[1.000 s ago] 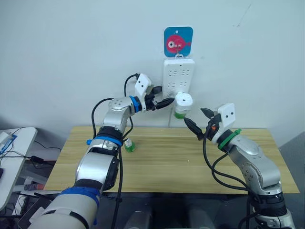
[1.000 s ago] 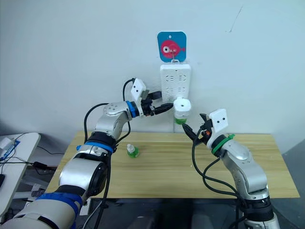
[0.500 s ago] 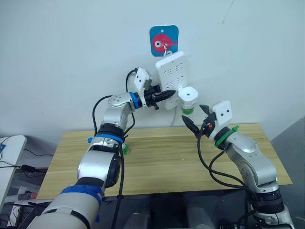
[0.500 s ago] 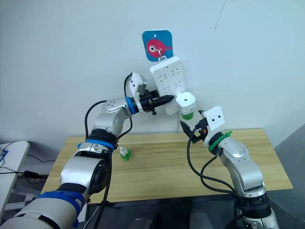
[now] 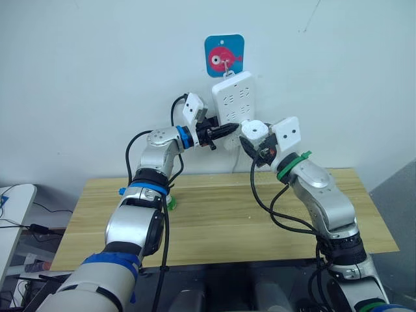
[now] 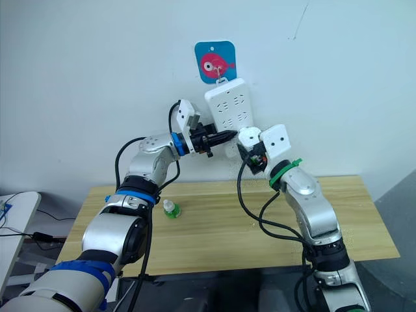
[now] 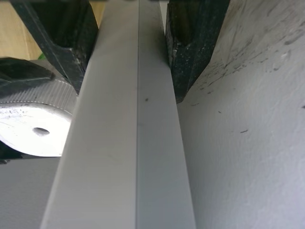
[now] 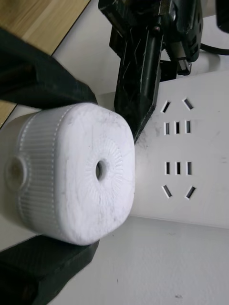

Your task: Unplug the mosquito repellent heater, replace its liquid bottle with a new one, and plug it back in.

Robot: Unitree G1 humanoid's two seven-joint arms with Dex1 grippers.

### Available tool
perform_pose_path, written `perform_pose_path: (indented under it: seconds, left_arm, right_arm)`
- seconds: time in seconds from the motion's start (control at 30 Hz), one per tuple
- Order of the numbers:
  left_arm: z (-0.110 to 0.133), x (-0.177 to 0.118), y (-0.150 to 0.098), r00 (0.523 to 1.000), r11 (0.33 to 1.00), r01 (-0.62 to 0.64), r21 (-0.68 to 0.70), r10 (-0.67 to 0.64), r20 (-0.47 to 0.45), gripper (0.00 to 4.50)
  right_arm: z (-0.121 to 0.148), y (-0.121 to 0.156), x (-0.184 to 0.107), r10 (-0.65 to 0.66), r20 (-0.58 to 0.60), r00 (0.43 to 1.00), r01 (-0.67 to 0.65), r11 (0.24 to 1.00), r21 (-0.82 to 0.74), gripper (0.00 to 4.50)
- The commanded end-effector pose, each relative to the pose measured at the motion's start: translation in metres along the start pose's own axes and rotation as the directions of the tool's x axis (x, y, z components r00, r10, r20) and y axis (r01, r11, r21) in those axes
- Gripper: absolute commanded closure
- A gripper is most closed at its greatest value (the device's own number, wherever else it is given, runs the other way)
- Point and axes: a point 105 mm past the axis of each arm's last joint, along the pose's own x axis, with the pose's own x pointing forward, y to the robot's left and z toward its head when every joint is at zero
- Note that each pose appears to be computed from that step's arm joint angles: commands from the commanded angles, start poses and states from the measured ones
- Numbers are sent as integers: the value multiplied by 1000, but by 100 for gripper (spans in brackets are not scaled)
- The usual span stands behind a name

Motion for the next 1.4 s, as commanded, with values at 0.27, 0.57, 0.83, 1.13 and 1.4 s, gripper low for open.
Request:
perform_pose_path:
  seconds: [0.27, 0.57, 0.83, 1.13, 1.4]
  left_arm:
    - [8, 2, 5, 999, 996, -40, 78, 41, -10, 313]
    - [3, -10, 18, 992, 987, -127, 94, 129, -15, 239]
    - [-24, -61, 18, 968, 966, -240, 92, 245, -46, 6]
    - [-41, -112, -57, 960, 949, -265, 174, 277, -49, 0]
    - [-32, -50, -99, 989, 977, -149, 155, 144, 44, 0]
  right_arm:
    - [25, -8, -26, 13, 67, 998, -10, 999, -41, 155]
    - [19, -11, -39, -19, 64, 998, 15, 998, 61, 155]
    - [-3, -21, -35, -93, 38, 995, 76, 948, 308, 155]
    - [-33, -25, -35, -165, -56, 985, 134, 515, 847, 155]
    - [-26, -17, -32, -105, -19, 994, 53, 334, 941, 155]
